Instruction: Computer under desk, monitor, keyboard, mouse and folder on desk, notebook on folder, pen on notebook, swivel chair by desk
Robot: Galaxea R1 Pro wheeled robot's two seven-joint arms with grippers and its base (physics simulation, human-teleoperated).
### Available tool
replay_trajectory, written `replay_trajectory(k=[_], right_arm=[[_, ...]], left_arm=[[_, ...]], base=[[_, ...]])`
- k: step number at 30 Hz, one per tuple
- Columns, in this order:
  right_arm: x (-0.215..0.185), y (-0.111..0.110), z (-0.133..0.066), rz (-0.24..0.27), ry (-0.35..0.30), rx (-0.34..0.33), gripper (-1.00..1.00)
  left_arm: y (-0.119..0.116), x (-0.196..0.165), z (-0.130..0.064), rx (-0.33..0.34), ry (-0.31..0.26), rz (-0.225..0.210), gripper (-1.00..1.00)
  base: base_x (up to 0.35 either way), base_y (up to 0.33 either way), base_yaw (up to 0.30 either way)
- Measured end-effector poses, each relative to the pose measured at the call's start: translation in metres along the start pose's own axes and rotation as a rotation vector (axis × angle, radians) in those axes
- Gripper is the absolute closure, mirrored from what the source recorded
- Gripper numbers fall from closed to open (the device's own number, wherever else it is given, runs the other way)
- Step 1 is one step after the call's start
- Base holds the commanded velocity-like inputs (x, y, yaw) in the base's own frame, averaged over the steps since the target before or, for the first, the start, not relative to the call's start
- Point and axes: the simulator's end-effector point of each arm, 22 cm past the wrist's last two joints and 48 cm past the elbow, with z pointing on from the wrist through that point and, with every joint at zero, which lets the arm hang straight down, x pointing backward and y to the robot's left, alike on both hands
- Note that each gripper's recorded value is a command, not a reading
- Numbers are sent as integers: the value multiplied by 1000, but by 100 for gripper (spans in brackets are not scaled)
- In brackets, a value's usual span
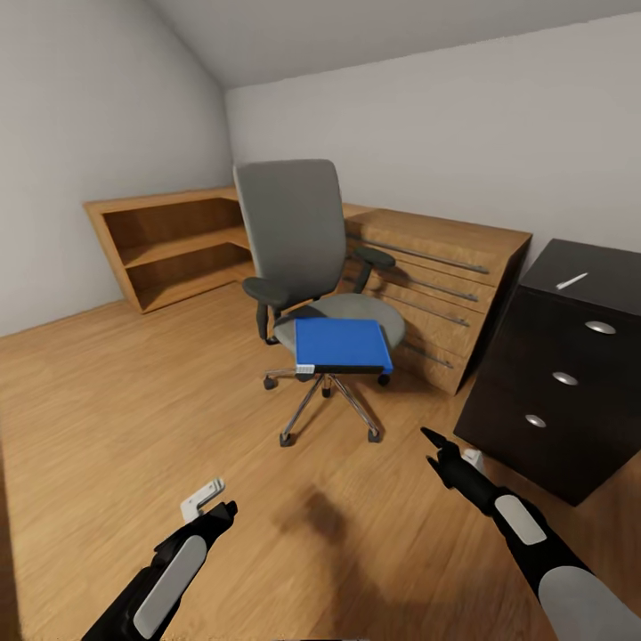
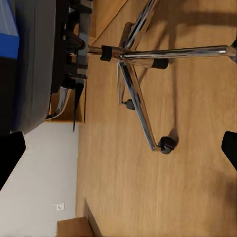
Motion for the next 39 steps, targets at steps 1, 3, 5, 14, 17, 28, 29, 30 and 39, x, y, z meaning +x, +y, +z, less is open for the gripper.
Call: replay_trajectory(k=[1, 3, 5, 14, 17, 28, 29, 30, 39], right_arm=[[0, 3, 1, -1, 2, -19, -100], [2, 4, 2, -2, 6, -35, -100], [4, 2, 3, -3, 11, -41, -100], [12, 6, 4, -27, 39, -55, -100], [20, 7, 6, -43, 61, -52, -100], [26, 7, 7, -58, 82, -50, -100], [26, 7, 7, -58, 82, -50, -100], [26, 7, 7, -58, 82, -50, -100], [26, 7, 7, -59, 82, -49, -100]], left_arm=[[1, 1, 1, -2, 2, 0, -100], [2, 4, 4, -6, 8, 1, -100], [3, 7, 6, -10, 14, 2, -100], [6, 6, 6, -14, 13, 4, -100], [7, 6, 6, -17, 11, 6, -100], [9, 3, 7, -26, -8, 37, -100], [9, 3, 7, -27, -8, 38, -100], [10, 2, 7, -27, -10, 41, -100], [11, 3, 7, -32, -9, 43, -100]], base=[[0, 0, 0], [0, 0, 0], [0, 0, 0], [1, 0, 0], [134, 0, 0], [135, 0, 0], [77, 0, 0], [110, 0, 0], [179, 0, 0]])
